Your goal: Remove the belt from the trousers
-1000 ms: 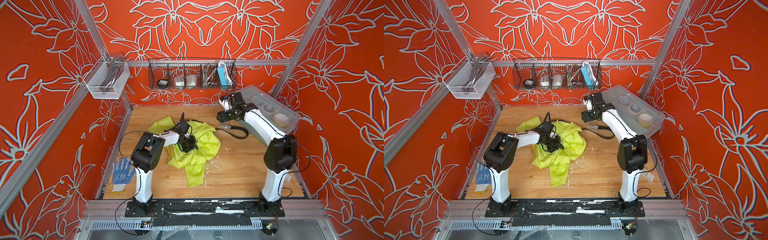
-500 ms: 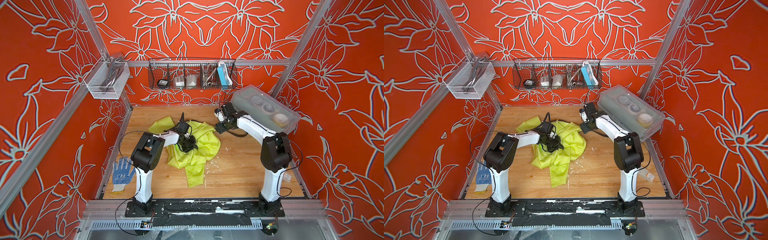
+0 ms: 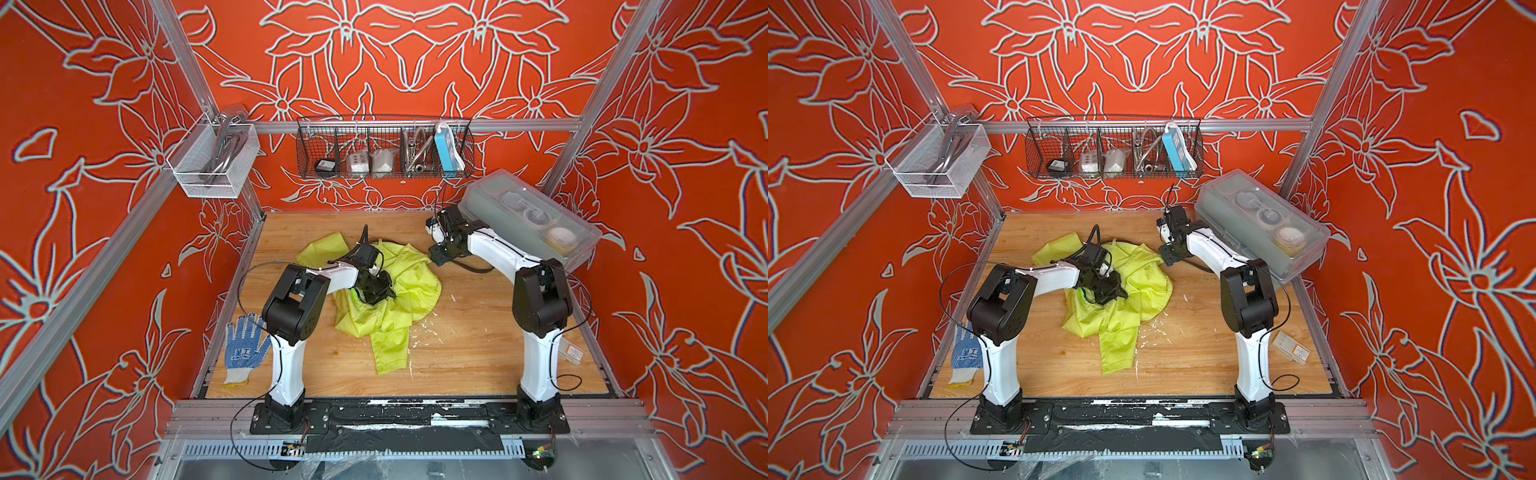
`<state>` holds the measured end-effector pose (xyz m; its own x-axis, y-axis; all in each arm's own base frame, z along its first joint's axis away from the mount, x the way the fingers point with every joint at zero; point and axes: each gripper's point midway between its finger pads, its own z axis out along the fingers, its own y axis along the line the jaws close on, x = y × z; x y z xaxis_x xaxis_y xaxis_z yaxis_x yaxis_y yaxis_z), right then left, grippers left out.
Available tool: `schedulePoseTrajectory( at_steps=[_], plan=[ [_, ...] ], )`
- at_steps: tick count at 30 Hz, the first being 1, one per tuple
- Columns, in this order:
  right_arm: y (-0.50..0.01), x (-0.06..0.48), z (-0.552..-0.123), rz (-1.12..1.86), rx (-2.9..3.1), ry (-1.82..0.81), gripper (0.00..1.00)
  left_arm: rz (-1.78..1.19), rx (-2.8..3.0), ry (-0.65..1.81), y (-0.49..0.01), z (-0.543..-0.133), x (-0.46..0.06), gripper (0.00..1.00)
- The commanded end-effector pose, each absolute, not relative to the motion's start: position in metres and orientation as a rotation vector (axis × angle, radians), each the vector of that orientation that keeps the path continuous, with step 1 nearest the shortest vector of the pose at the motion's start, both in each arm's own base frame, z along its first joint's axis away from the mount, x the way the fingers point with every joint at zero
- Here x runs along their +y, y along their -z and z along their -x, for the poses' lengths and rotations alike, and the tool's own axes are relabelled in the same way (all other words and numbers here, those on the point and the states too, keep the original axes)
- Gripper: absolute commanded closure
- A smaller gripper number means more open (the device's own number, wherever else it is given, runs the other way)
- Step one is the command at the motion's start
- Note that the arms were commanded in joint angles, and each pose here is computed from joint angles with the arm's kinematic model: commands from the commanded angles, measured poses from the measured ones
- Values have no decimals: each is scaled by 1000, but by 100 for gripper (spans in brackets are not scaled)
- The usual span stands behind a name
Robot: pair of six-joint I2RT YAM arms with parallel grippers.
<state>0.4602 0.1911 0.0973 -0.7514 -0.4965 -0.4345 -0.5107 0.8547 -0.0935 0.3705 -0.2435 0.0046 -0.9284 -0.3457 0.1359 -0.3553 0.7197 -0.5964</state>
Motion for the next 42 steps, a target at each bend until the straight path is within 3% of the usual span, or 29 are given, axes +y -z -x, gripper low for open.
schedulePoseTrajectory(
  at_steps=[1,15,17,20,23,26,42],
  plan=[
    [-100,178,-448,732,2603,-15,41,-746,-2769,-287,109,-280,-166,100],
    [-91,165,-460,663,2660,-19,40,-745,-2762,-293,108,-279,-167,100],
    [-83,165,-460,660,2680,-41,49,-748,-2760,-292,108,-278,-167,100],
    [-70,166,-456,675,2713,-53,71,-753,-2759,-295,108,-279,-167,100],
    [-60,164,-452,683,2733,-50,79,-755,-2758,-300,107,-279,-167,100],
    [-51,162,-447,686,2756,-39,100,-751,-2760,-274,107,-277,-164,100],
    [-64,77,-395,350,2914,-3,100,-1016,-2808,91,82,-268,-82,100]
  ],
)
